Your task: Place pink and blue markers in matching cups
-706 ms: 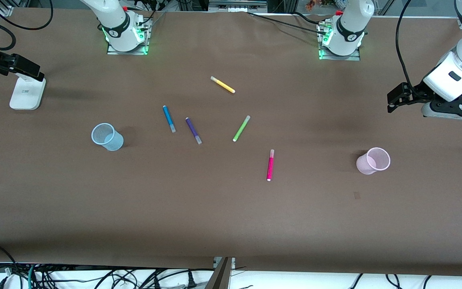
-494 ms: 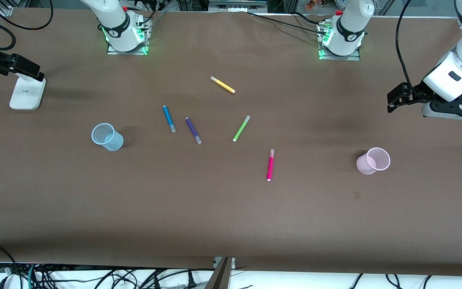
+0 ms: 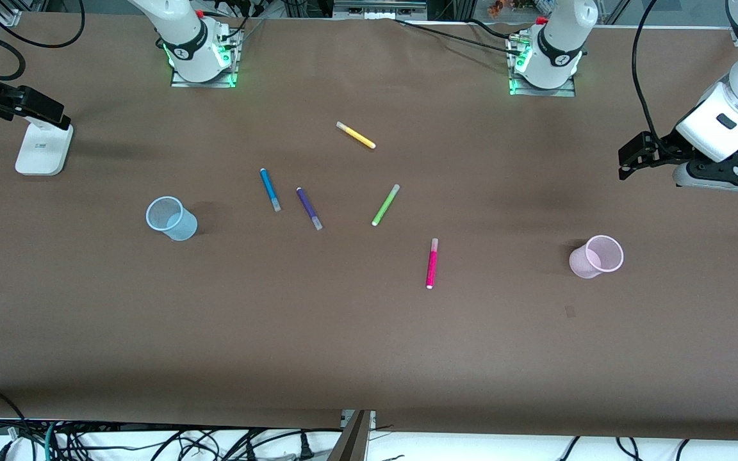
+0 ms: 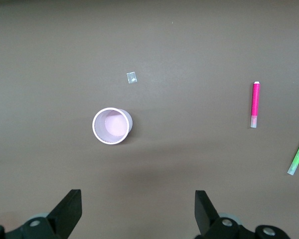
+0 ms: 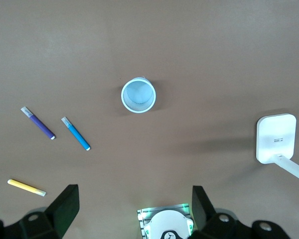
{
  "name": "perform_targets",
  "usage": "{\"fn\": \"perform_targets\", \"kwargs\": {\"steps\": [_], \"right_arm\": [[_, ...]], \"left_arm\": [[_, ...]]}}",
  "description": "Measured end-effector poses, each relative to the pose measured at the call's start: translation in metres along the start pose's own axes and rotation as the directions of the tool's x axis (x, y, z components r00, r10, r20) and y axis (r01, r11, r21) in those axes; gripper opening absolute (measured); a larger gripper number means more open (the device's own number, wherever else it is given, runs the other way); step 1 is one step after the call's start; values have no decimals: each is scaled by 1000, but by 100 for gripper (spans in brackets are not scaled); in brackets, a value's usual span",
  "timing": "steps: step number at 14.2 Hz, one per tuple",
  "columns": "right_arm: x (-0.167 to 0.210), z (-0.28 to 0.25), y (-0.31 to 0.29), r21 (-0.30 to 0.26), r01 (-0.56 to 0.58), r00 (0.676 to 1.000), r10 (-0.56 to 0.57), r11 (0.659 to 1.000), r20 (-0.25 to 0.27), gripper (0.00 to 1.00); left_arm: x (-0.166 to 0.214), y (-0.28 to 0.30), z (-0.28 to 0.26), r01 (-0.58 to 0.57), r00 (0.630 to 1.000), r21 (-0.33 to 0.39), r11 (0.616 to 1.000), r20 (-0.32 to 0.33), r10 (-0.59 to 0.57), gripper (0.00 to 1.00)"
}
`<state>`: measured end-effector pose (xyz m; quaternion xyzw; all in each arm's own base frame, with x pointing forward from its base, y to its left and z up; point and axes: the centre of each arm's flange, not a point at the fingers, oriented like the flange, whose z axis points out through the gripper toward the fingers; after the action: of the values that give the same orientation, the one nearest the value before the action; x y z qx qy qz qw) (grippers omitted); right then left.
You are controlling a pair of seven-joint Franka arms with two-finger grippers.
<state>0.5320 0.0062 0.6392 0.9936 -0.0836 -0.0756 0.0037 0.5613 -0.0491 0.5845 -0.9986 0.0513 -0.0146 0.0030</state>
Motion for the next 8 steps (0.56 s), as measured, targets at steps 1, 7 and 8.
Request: {"fn": "perform_targets", "kwargs": {"steps": [1, 7, 8], "right_arm": [[0, 0, 0, 0, 0, 1000, 0, 1000, 0, 100], [1, 1, 0, -1, -1, 1000, 1, 1000, 2, 100], [2, 2, 0, -1, -1, 1000, 1, 1000, 3, 100]], "left_arm": [[0, 0, 0, 0, 1000, 0, 1000, 0, 0, 100], [0, 0, 0, 0, 1000, 0, 1000, 0, 0, 100], [0, 0, 0, 0, 1000, 0, 1000, 0, 0, 100]]}}
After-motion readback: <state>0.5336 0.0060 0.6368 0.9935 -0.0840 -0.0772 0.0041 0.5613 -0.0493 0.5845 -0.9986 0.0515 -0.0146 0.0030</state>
